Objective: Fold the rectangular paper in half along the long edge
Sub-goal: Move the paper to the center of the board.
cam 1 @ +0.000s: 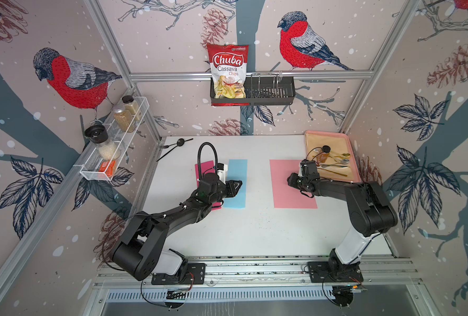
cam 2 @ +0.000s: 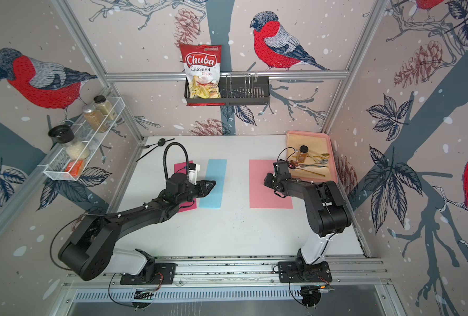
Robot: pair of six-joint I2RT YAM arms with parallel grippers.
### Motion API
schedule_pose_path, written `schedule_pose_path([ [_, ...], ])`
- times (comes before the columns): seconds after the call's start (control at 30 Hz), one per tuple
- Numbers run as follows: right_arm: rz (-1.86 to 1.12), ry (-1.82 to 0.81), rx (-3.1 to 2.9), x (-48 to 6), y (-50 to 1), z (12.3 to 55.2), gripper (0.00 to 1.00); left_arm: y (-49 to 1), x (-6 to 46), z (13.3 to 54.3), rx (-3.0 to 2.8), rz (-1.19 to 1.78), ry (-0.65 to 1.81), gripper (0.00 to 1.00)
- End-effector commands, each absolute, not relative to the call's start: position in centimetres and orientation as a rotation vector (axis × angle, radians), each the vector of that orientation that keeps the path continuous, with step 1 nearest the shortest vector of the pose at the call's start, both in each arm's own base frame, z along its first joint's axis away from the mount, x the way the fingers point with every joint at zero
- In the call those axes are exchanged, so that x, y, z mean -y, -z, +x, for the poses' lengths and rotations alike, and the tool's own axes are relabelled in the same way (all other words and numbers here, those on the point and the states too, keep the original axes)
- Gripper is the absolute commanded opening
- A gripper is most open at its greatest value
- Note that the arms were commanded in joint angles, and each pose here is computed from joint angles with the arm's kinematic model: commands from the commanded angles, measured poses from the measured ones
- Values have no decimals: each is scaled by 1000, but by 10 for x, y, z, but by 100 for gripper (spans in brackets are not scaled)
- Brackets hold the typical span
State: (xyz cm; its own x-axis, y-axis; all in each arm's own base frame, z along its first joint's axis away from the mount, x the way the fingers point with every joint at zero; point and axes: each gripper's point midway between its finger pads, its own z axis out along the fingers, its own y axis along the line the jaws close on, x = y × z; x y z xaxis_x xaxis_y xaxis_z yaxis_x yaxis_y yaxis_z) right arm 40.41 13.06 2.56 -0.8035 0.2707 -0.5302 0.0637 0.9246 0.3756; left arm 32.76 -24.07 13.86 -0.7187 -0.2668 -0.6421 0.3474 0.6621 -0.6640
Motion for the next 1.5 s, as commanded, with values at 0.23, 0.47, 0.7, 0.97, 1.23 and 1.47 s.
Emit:
schedule_pose_path([
  [0.23, 106, -524, -2620, -177, -6, 368, 46, -149, 240, 331, -2087, 58, 1058, 31],
  [0.47, 74, -561, -2638, -203, -1, 350, 46, -143, 239, 327, -2092, 47, 1071, 32],
  [0.7, 27, -615, -2596, -216, -21, 348, 51, -132, 240, 327, -2120, 47, 1067, 32],
  [0.97, 54, -675, -2415, -188, -102, 369, 58, -89, 262, 348, -2273, 75, 1056, 2],
  [1.23, 239, -511, -2487, -112, -76, 362, 59, -47, 307, 358, -2435, 165, 1000, 0],
  [1.47, 247, -579, -2525, -115, -55, 348, 63, -32, 316, 362, -2490, 173, 918, 0],
])
